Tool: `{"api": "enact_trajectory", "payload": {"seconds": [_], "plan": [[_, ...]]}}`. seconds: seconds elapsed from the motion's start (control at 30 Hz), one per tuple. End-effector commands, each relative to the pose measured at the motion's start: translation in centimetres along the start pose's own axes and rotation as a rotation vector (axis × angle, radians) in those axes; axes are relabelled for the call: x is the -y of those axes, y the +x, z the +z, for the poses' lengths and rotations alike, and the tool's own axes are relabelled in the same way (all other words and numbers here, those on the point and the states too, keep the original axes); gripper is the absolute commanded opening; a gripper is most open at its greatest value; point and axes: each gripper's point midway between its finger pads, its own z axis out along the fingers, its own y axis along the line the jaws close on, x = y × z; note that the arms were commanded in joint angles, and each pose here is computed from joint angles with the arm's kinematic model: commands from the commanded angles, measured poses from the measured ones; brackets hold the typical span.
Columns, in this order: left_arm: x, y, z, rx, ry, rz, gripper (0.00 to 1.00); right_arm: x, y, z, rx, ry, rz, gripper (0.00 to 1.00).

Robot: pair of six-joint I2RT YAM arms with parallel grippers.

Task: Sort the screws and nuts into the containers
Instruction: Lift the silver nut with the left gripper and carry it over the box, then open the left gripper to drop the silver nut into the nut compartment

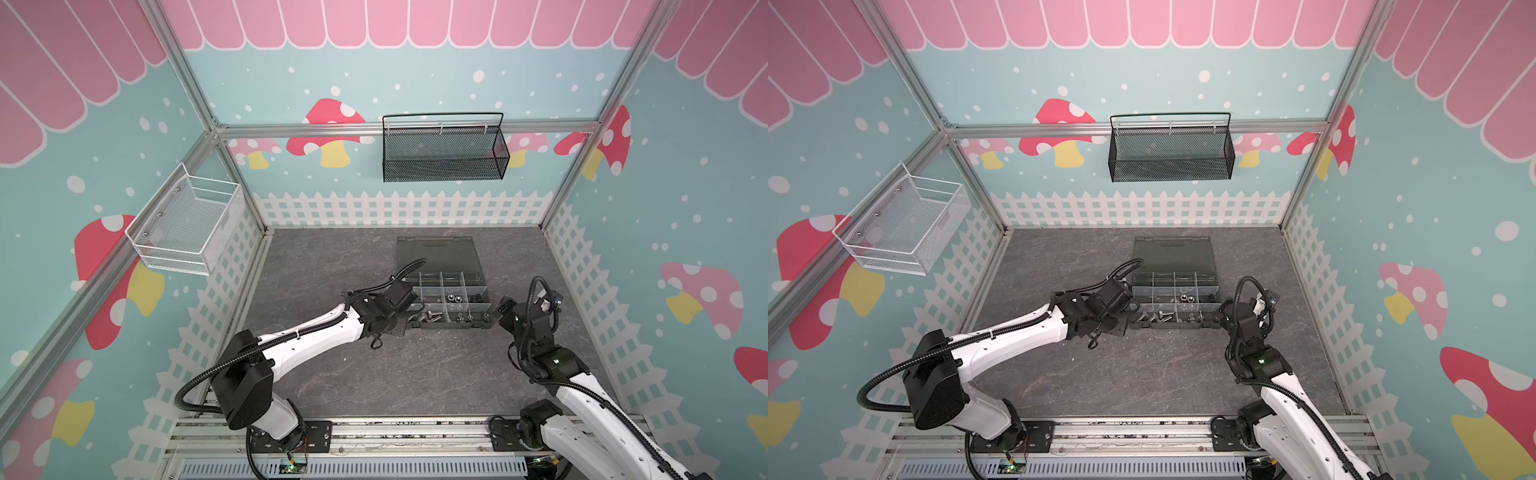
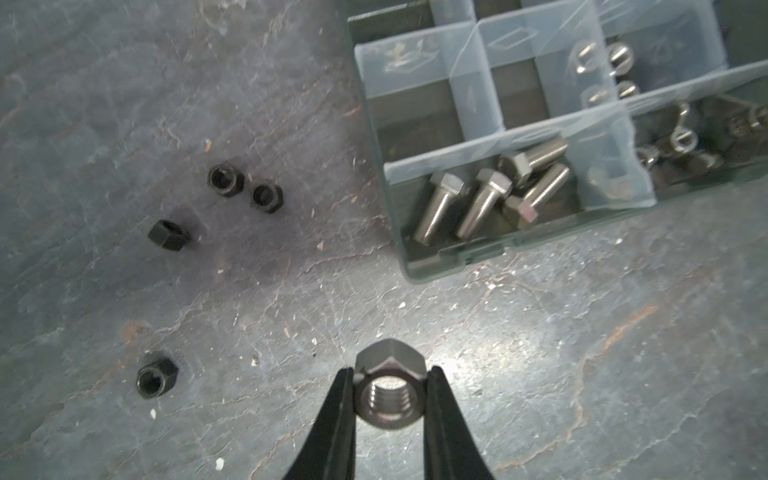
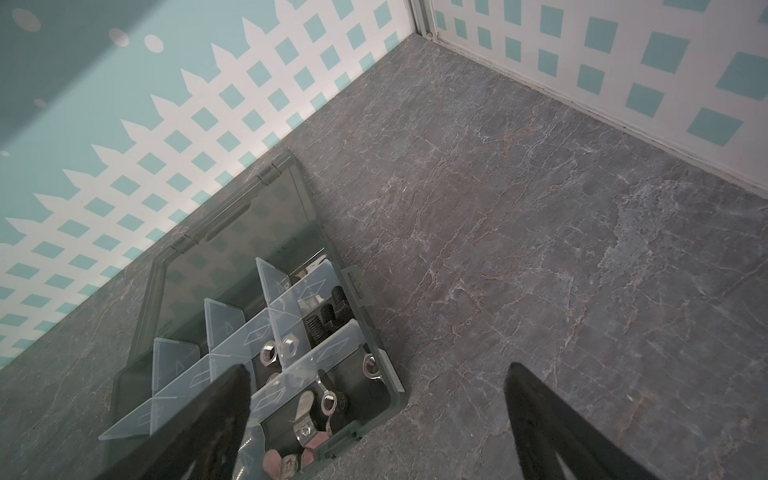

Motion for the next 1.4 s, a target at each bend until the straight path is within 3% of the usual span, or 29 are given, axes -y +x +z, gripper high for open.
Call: {"api": "enact_trajectory", "payload": {"seconds": [0.0, 0.23, 0.5, 0.9, 1.37], "plan": [[2.0, -3.5, 0.1, 0.087, 0.045, 0.023, 0.21, 0.5, -0.4, -0.2, 0.019, 0.02, 0.013, 0.97], [6.8, -8.8, 1.1, 0.183, 0.168, 0.031, 0.22, 0.6, -0.4, -0.3, 0.015, 0.023, 0.012, 0.97], [11.2, -12.0, 3.7, 0.198, 0.268, 0.055, 0.22, 0.9, -0.5, -0.5, 0.021, 0.028, 0.02, 0.97], [14.7, -11.7, 9.3, 0.111, 0.34, 0.066, 0.23, 0.7, -0.4, -0.3, 0.011, 0.031, 0.019, 0.97], [14.9, -11.4, 13.0, 0.087, 0.297, 0.072, 0.27, 0.5, -0.2, 0.0, 0.003, 0.031, 0.013, 0.97]]}}
